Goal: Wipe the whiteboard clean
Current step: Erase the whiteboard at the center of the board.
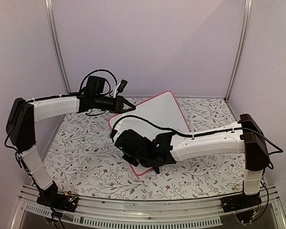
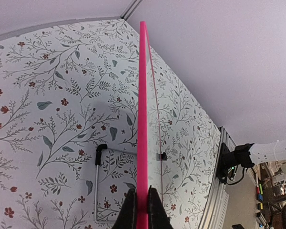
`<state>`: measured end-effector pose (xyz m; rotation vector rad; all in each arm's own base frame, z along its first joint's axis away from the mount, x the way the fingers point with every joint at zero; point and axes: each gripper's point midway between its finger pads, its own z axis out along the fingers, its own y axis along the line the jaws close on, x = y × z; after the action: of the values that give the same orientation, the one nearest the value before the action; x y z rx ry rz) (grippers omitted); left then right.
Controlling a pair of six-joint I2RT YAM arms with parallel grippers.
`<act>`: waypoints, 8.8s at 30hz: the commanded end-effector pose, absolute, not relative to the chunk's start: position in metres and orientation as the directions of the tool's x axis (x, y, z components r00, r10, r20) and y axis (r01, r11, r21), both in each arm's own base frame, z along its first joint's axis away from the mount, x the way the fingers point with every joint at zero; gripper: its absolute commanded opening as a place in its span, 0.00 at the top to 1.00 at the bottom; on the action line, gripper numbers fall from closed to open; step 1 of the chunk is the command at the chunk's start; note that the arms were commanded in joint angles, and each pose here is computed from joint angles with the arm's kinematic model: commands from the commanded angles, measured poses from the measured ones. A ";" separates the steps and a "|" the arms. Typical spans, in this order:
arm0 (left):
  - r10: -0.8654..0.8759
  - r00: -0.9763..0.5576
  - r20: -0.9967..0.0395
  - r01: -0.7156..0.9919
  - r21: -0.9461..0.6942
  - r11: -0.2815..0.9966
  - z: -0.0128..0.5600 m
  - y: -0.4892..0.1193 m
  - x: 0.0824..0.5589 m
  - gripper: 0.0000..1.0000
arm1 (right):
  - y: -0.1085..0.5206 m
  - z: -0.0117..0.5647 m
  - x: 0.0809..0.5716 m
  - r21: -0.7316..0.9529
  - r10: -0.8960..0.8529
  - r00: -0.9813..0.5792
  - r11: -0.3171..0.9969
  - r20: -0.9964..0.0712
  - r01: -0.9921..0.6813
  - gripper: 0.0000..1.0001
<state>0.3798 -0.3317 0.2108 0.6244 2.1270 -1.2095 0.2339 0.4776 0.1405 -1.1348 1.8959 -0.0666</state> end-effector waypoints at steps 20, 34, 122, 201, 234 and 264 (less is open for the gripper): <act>0.117 -0.688 -0.716 0.664 -0.557 0.499 0.206 -0.335 0.378 1.00 | 0.444 0.086 0.200 -0.436 -0.797 -0.247 0.528 -0.552 -0.729 1.00; 0.118 -0.690 -0.714 0.662 -0.558 0.500 0.205 -0.335 0.378 1.00 | 0.469 0.110 0.229 -0.508 -0.785 -0.193 0.545 -0.589 -0.667 1.00; 0.117 -0.688 -0.716 0.665 -0.557 0.497 0.208 -0.336 0.377 1.00 | 0.419 0.049 0.186 -0.227 -0.696 -0.493 0.671 -0.523 -0.706 1.00; 0.122 -0.692 -0.712 0.662 -0.557 0.501 0.204 -0.337 0.377 1.00 | 0.405 0.035 0.169 -0.348 -0.768 -0.445 0.618 -0.461 -0.705 1.00; 0.124 -0.690 -0.713 0.664 -0.555 0.502 0.204 -0.338 0.377 1.00 | 0.435 0.129 0.247 -0.069 -0.469 -0.542 0.797 -0.698 -0.600 1.00; 0.127 -0.699 -0.704 0.657 -0.561 0.504 0.199 -0.338 0.377 1.00 | 0.429 0.077 0.200 -0.089 -0.551 -0.593 0.772 -0.587 -0.630 1.00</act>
<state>0.3800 -0.3327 0.2106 0.6147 2.1308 -1.2042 0.2136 0.4394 0.1072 -0.8214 2.2841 0.2190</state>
